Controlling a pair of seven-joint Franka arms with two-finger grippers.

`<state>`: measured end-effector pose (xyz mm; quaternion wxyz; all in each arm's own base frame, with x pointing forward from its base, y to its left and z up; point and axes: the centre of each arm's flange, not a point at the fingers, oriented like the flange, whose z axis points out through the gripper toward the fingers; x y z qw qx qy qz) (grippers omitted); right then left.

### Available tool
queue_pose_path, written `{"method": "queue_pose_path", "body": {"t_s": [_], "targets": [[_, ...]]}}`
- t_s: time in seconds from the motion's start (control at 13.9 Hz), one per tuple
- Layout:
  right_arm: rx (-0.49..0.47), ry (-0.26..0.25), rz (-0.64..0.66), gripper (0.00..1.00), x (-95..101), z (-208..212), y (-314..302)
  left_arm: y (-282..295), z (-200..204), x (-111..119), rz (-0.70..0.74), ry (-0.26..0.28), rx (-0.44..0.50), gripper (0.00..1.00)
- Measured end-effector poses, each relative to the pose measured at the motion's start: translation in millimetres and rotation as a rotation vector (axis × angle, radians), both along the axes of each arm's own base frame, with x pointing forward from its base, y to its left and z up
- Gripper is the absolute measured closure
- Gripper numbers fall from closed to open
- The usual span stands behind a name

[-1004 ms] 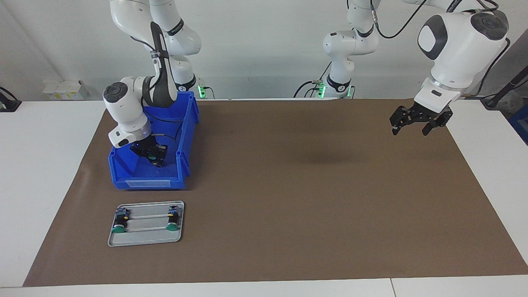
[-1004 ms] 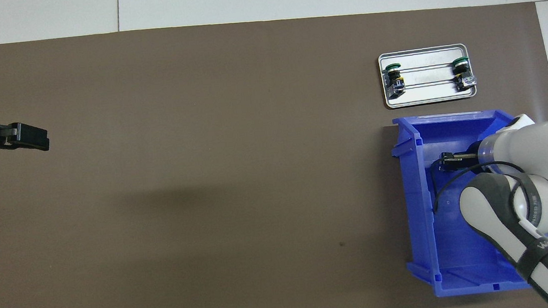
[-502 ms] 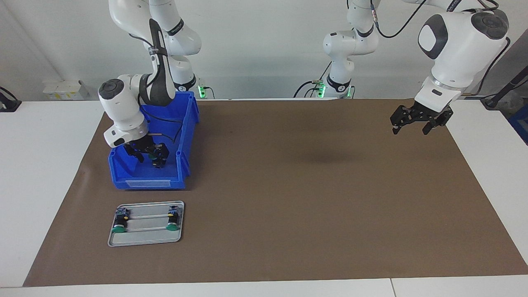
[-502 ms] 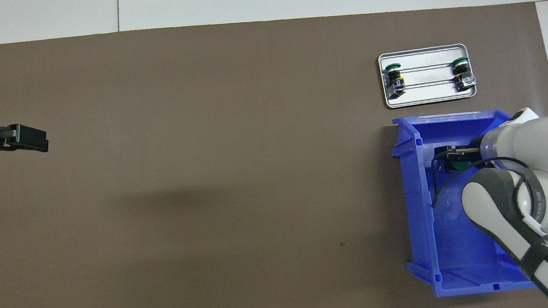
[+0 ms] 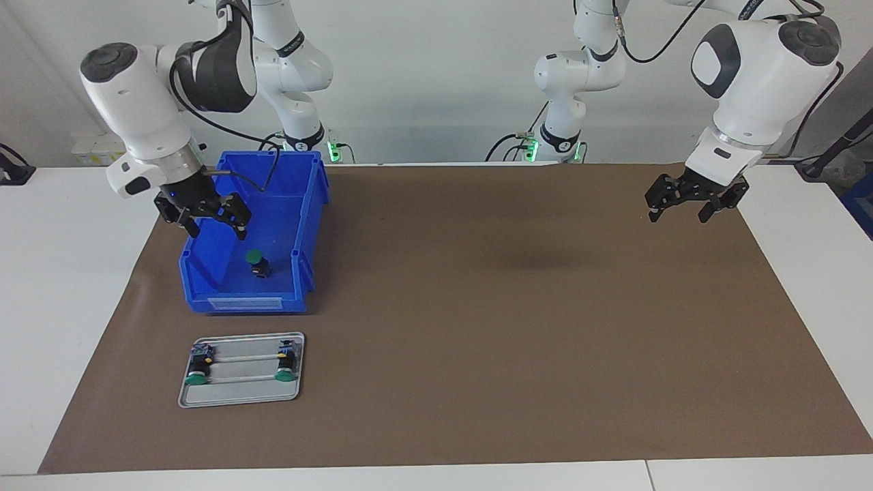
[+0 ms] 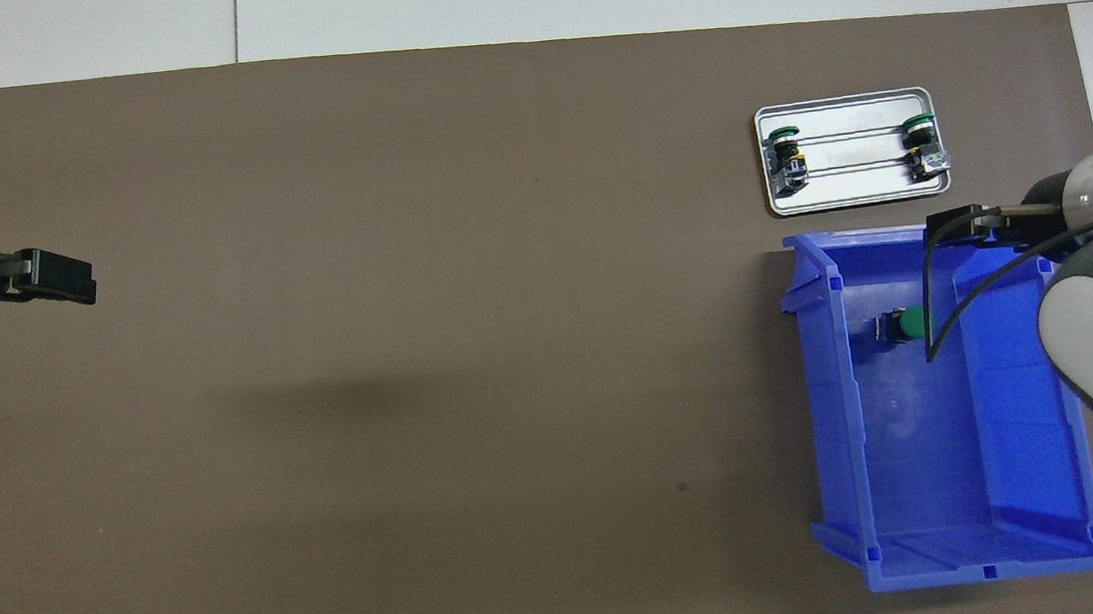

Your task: Place and press button with both arms

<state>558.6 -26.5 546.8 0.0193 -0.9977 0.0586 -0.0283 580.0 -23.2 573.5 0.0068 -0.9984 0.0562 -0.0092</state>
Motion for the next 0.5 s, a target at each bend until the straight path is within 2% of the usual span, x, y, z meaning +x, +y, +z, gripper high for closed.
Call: {"method": "queue_pose_path", "body": {"t_s": [0.22, 0.36, 0.5], "targets": [[-0.026, 0.037, 0.004, 0.00, -6.0, 43.7, 6.0, 0.0, 0.0, 0.0, 0.000, 0.000, 0.000, 0.00], [-0.046, 0.060, -0.007, 0.00, -9.1, 49.6, 37.2, 0.0, 0.0, 0.0, 0.000, 0.000, 0.000, 0.00], [-0.054, 0.051, -0.010, 0.00, -10.8, 56.7, 66.7, 0.0, 0.3, -0.2, 0.000, -0.001, 0.000, 0.00]]}}
